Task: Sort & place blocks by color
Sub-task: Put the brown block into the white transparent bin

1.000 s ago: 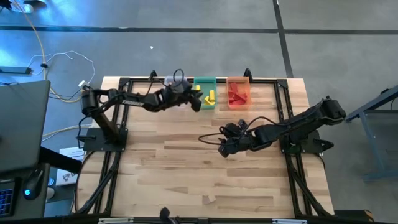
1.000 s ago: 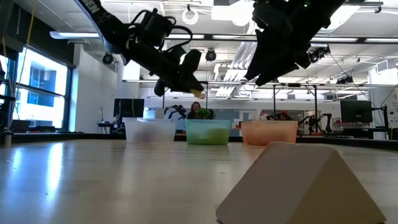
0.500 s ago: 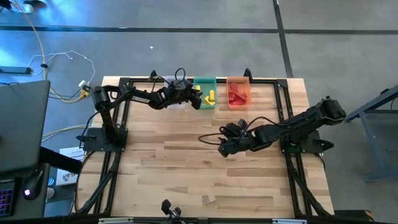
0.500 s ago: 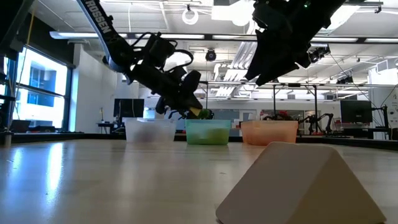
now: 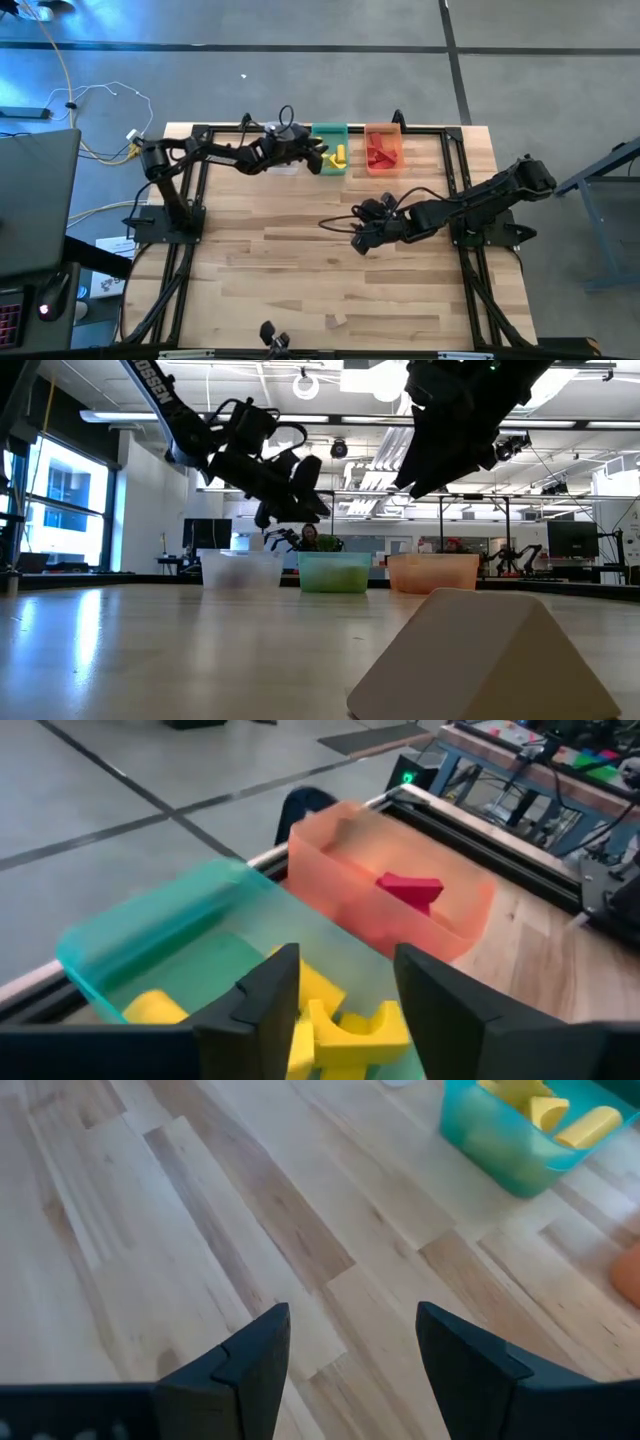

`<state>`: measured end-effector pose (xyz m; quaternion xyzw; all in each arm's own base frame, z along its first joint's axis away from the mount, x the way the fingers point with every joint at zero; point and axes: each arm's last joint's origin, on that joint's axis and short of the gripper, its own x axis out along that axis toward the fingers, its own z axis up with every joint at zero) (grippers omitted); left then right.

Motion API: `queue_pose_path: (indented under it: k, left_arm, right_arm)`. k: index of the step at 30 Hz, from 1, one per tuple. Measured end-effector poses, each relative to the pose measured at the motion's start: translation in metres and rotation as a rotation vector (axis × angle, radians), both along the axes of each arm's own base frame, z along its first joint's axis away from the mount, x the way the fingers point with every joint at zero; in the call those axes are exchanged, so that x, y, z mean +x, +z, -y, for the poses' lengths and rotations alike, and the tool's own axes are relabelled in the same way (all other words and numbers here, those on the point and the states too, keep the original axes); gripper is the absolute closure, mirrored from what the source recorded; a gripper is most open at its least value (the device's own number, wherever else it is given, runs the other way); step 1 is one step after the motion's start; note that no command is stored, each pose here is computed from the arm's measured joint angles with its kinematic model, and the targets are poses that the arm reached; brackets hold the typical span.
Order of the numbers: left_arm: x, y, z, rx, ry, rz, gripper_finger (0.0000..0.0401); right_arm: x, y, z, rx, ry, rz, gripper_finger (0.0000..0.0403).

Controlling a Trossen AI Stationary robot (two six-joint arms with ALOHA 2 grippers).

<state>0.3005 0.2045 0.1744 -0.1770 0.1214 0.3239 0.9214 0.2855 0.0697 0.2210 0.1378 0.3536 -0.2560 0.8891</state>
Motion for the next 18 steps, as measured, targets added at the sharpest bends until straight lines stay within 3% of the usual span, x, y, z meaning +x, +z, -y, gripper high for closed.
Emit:
queue_pose_path:
  k: [5, 10, 14, 18]
  left_arm:
    - [-0.007, 0.019, 0.006, -0.013, -0.032, 0.001, 0.0224]
    - [-0.018, 0.045, 0.022, -0.092, -0.102, 0.015, 0.0224]
    - [-0.024, 0.062, 0.049, -0.157, -0.152, -0.022, 0.0226]
    - [-0.024, 0.072, 0.084, -0.159, -0.239, -0.088, 0.0227]
  right_arm:
    - [0.004, 0.002, -0.002, 0.02, 0.062, 0.024, 0.0199]
    - [0.011, 0.009, -0.008, 0.044, 0.176, 0.094, 0.0199]
    - [0.016, 0.016, -0.016, 0.019, 0.281, 0.162, 0.0199]
    - [0.018, 0.023, -0.028, 0.001, 0.386, 0.234, 0.0199]
